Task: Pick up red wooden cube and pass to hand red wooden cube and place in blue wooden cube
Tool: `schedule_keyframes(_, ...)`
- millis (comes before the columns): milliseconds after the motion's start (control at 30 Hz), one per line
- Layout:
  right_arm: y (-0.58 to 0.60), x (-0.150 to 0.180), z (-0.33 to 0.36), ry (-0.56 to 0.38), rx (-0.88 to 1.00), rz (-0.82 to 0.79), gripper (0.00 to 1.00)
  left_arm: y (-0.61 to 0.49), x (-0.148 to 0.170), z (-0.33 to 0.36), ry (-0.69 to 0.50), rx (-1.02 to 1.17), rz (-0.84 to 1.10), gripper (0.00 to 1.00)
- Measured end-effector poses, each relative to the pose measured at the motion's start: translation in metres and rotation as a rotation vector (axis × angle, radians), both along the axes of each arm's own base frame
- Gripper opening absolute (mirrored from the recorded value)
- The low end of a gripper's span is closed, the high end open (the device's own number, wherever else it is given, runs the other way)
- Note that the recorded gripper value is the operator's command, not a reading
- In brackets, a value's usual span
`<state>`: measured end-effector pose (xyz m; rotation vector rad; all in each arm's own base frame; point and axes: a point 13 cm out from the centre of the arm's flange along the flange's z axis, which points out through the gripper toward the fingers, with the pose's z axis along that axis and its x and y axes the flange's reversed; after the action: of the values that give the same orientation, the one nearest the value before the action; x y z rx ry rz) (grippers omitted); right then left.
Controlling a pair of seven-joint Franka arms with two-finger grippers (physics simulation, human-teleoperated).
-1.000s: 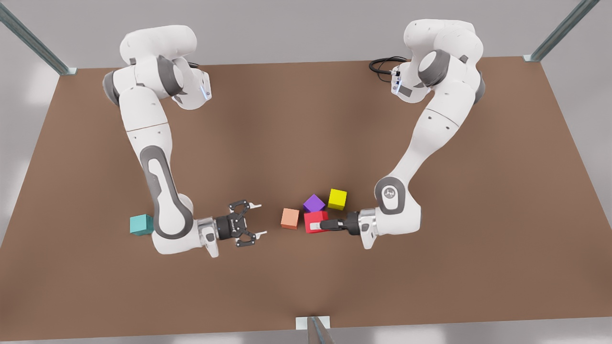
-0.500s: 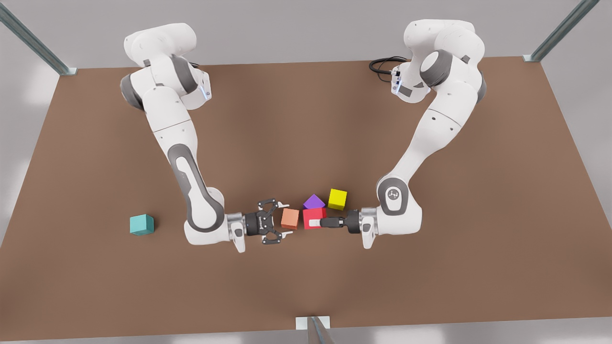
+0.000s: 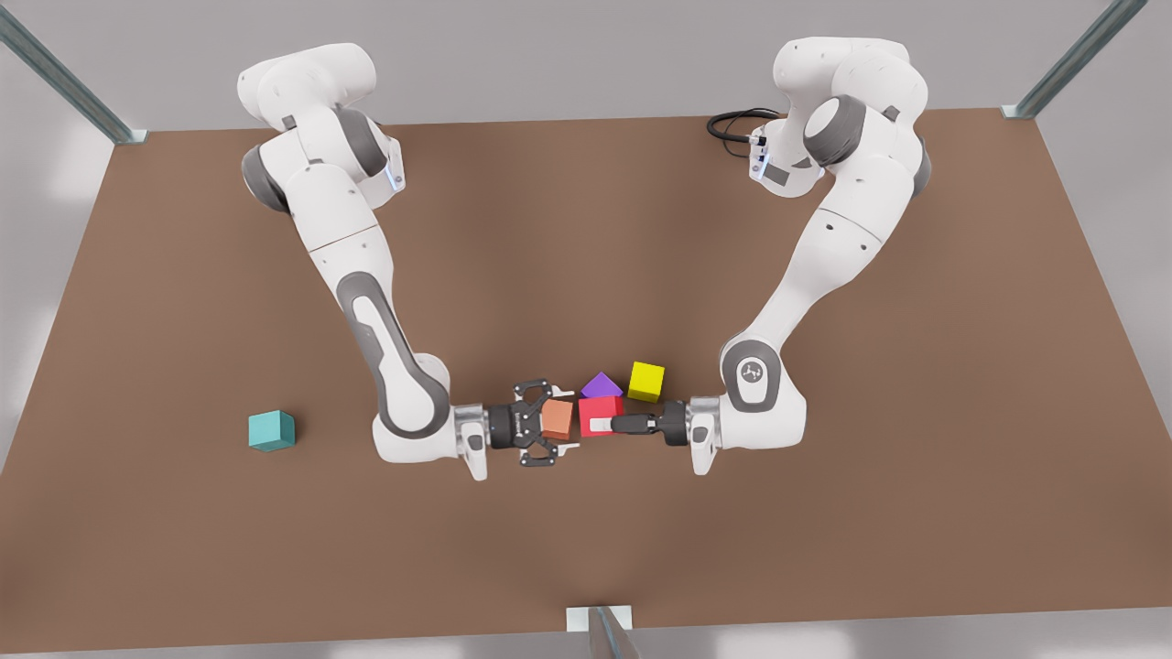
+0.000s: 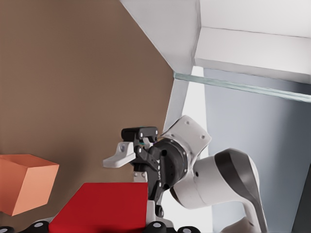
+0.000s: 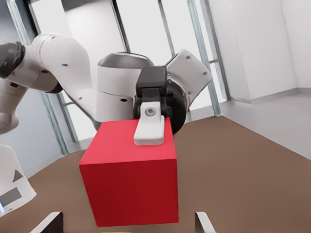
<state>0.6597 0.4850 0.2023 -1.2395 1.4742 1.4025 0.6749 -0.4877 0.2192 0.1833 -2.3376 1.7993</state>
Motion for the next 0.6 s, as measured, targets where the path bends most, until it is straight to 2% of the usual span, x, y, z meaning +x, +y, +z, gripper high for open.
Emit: schedule_keyframes(600, 0.05, -0.003, 0.002, -0.012, 0.006, -0.042, 1.0, -0.004, -0.002, -0.004, 0.004, -0.003, -0.001, 0.66)
